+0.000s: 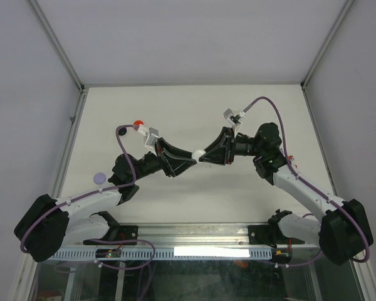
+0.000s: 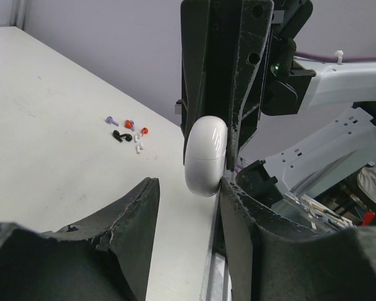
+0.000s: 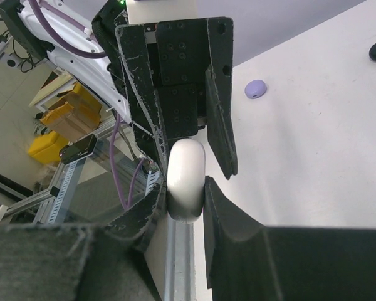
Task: Insert the wireless bluetooth earbuds into the charging case
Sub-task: Adjust the charging case.
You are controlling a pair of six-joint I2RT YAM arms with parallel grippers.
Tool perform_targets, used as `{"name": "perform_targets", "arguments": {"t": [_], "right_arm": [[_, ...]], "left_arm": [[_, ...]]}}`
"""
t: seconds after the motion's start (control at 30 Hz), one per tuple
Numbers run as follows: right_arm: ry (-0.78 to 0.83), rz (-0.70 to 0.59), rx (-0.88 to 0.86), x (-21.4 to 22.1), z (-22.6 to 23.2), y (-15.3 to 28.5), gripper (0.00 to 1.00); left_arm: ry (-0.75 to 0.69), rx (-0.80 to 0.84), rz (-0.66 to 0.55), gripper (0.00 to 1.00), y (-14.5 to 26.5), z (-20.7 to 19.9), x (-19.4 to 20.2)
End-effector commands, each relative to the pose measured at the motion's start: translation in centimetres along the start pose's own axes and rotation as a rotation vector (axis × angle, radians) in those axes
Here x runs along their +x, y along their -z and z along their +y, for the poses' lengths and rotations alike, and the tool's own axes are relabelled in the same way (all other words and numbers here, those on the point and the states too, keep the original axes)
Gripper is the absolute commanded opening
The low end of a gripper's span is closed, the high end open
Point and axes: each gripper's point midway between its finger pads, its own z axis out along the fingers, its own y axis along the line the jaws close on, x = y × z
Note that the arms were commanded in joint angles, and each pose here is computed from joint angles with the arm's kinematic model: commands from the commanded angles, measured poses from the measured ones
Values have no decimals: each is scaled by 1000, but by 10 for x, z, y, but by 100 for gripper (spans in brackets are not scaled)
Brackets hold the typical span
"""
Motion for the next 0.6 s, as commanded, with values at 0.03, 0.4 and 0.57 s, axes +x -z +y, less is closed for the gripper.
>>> {"name": "perform_targets", "arguments": {"t": [0.03,0.4,0.57], "right_arm": [[76,-18,-53,-12,14,-3,0],[76,10,-85,-7,16,-8,1],[76,16,-67,-6,14,-8,20]], "left_arm": [[-18,95,-13,43,-9,-20,-16],[-23,139,10,31,-13,-28,-17],[-29,130,9,11,-11,-27,-17]]}}
